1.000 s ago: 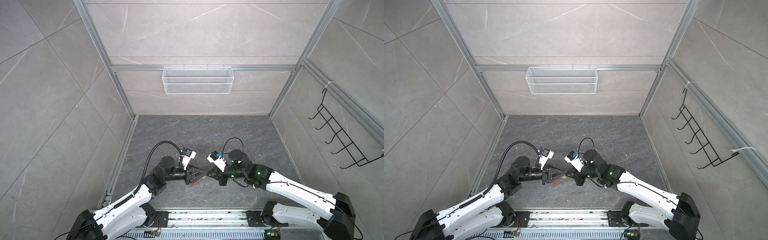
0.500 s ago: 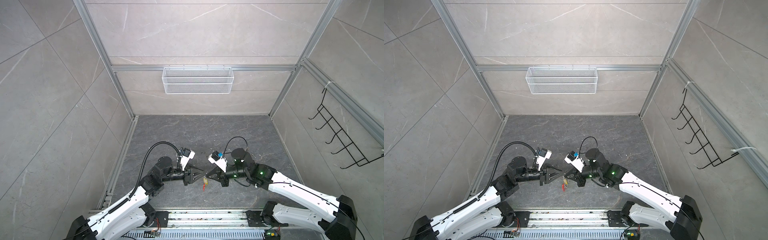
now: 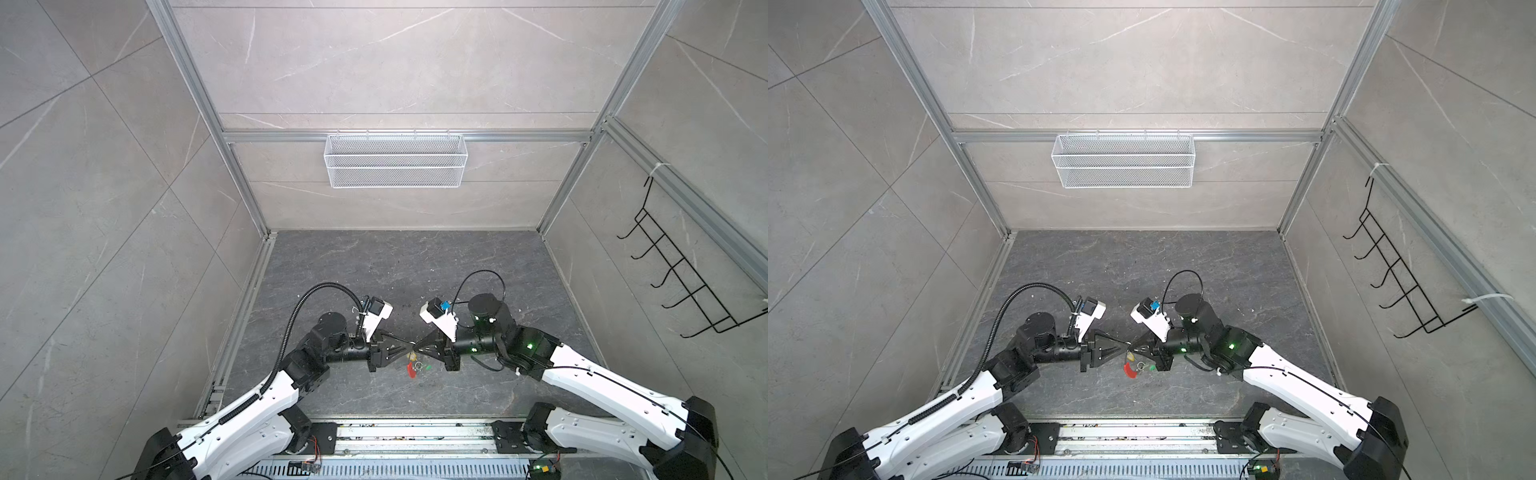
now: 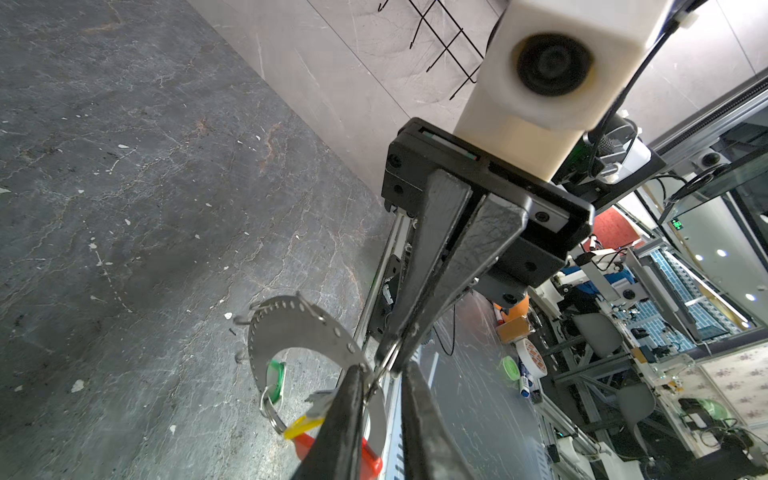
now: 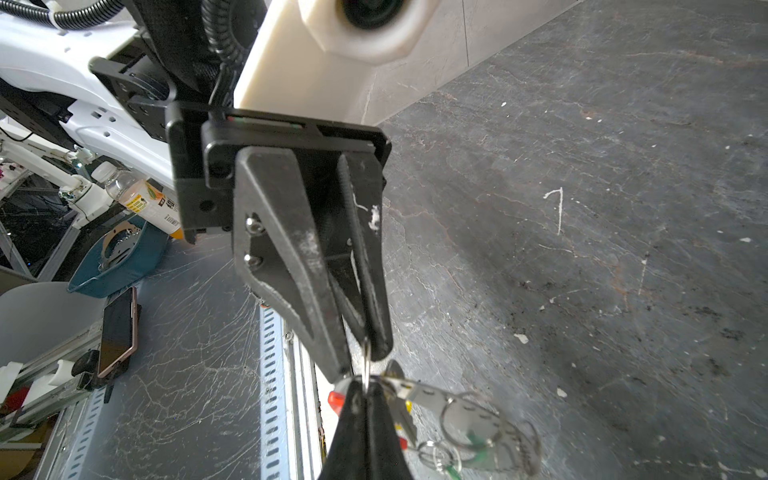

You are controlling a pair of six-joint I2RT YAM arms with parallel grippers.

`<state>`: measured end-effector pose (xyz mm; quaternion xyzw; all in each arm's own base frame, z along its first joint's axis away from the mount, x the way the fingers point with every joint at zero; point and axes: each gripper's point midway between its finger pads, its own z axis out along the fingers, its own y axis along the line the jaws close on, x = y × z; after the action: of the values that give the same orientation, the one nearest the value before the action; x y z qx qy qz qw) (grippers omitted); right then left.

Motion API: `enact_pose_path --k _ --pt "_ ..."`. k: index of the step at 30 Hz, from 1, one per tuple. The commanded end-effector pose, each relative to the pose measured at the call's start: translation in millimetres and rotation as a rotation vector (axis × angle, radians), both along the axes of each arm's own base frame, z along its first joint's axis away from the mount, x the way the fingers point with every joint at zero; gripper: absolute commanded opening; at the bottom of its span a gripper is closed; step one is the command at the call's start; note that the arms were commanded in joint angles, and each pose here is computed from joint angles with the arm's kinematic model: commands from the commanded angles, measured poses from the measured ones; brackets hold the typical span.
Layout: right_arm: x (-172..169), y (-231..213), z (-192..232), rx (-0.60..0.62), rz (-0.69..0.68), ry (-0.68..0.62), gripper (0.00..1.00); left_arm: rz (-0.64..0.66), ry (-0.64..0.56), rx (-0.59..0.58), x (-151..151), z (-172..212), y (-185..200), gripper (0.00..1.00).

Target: Remove the keys from the keyring

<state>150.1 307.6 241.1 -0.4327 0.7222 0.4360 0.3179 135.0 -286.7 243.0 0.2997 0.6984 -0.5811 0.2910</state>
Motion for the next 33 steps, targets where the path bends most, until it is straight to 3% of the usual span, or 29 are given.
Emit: enact_pose_path --k 1,5,10,13,17,22,26,33 --pt "2 1 16 0.028 0.004 -0.032 0.0 -0.036 -0.078 -0.059 -4 28 -4 0.12" --pt "4 1 18 0.036 -0.002 -0.033 0.0 -0.021 -0.088 -0.069 -3 32 -4 0.01" --pt "4 1 29 0.069 -0.019 -0.037 0.0 0.022 -0.109 -0.097 2 42 -4 0.0" --pt "5 -1 43 0.122 -0.04 -0.052 0.13 0.072 -0.138 -0.13 7 52 -1 0.0" --pt "8 -7 72 0.243 -0.107 -0.083 0.38 0.168 -0.181 -0.18 16 66 5 0.0" --pt "19 -18 103 0.432 -0.224 -0.103 0.5 0.241 -0.225 -0.251 22 85 12 0.0" --pt "26 -13 112 0.487 -0.246 -0.062 0.51 0.282 -0.244 -0.298 27 97 17 0.0" --pt "21 1 118 0.536 -0.161 -0.046 0.46 0.29 -0.244 -0.338 27 107 18 0.0"
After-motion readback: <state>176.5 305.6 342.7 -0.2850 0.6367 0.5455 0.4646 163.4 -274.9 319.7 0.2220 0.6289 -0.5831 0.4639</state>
